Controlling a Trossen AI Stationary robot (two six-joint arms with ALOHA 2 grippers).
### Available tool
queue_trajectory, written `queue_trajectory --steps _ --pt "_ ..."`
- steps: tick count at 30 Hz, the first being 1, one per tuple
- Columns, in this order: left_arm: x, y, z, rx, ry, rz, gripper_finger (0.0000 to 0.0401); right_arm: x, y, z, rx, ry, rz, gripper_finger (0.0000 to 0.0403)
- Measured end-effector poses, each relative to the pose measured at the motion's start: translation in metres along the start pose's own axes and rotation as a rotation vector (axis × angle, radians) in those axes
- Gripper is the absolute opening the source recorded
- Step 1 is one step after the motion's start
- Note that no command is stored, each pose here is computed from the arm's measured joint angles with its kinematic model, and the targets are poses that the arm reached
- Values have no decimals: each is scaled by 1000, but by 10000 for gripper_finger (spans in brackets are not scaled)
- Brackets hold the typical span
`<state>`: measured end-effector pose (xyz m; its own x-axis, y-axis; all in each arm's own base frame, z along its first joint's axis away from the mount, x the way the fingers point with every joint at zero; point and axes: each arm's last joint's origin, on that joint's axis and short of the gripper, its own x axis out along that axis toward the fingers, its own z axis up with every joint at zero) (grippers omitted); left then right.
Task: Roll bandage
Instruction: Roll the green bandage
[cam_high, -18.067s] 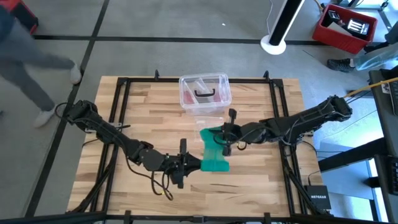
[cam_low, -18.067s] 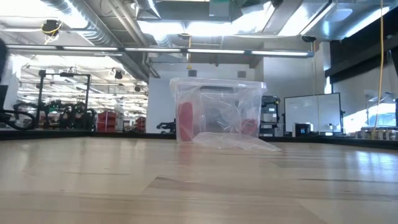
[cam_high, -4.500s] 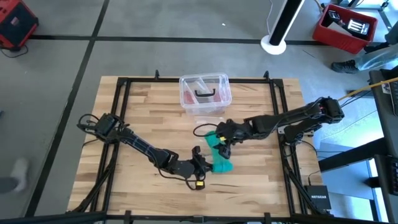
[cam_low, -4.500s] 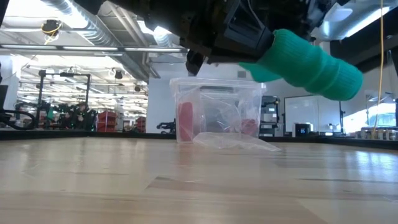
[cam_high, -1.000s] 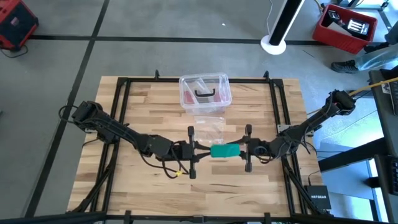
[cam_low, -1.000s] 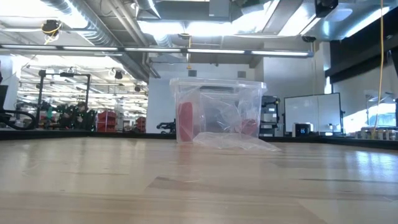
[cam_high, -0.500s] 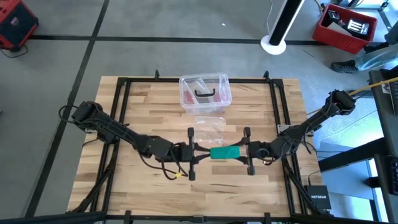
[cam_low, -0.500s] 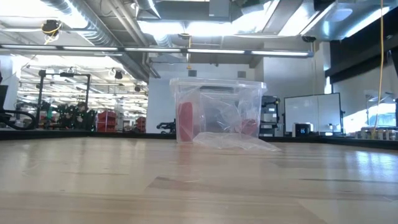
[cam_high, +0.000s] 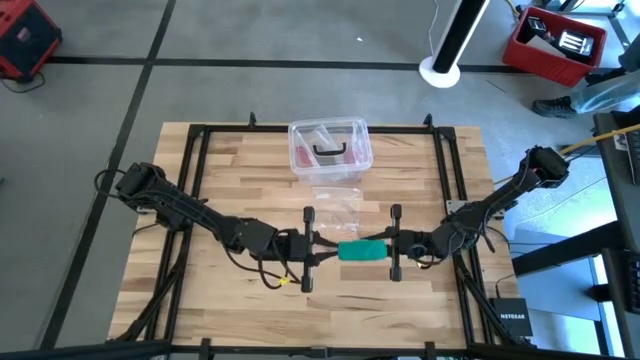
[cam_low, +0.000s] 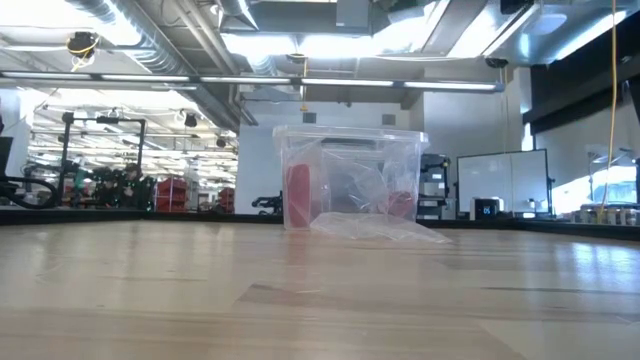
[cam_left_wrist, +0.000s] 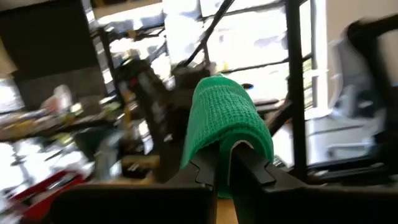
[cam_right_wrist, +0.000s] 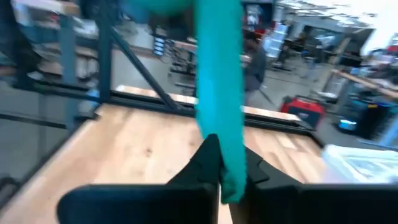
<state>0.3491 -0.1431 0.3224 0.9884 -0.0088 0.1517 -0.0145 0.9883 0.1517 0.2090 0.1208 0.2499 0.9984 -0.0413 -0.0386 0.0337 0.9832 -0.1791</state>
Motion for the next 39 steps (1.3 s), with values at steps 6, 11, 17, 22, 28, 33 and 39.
queue_trajectory --steps 6,11,17,22,28,33,39 --pt "-2 -4 10 0 -97 -45 15 3 2 -4 -14 12 -20 8" --pt "-2 1 12 61 -104 69 15 2 7 -5 37 8 20 5" --pt "-2 6 9 208 -35 197 15 -7 18 1 53 -25 19 4" --pt "0 12 7 287 -5 236 15 -11 25 10 72 -56 63 3" --pt "4 20 3 327 30 251 15 -4 34 23 81 -83 150 3" --pt "4 20 -4 368 93 238 15 -4 45 41 14 -126 180 4" --pt "4 18 -4 365 105 230 15 -10 53 72 -85 -195 193 3"
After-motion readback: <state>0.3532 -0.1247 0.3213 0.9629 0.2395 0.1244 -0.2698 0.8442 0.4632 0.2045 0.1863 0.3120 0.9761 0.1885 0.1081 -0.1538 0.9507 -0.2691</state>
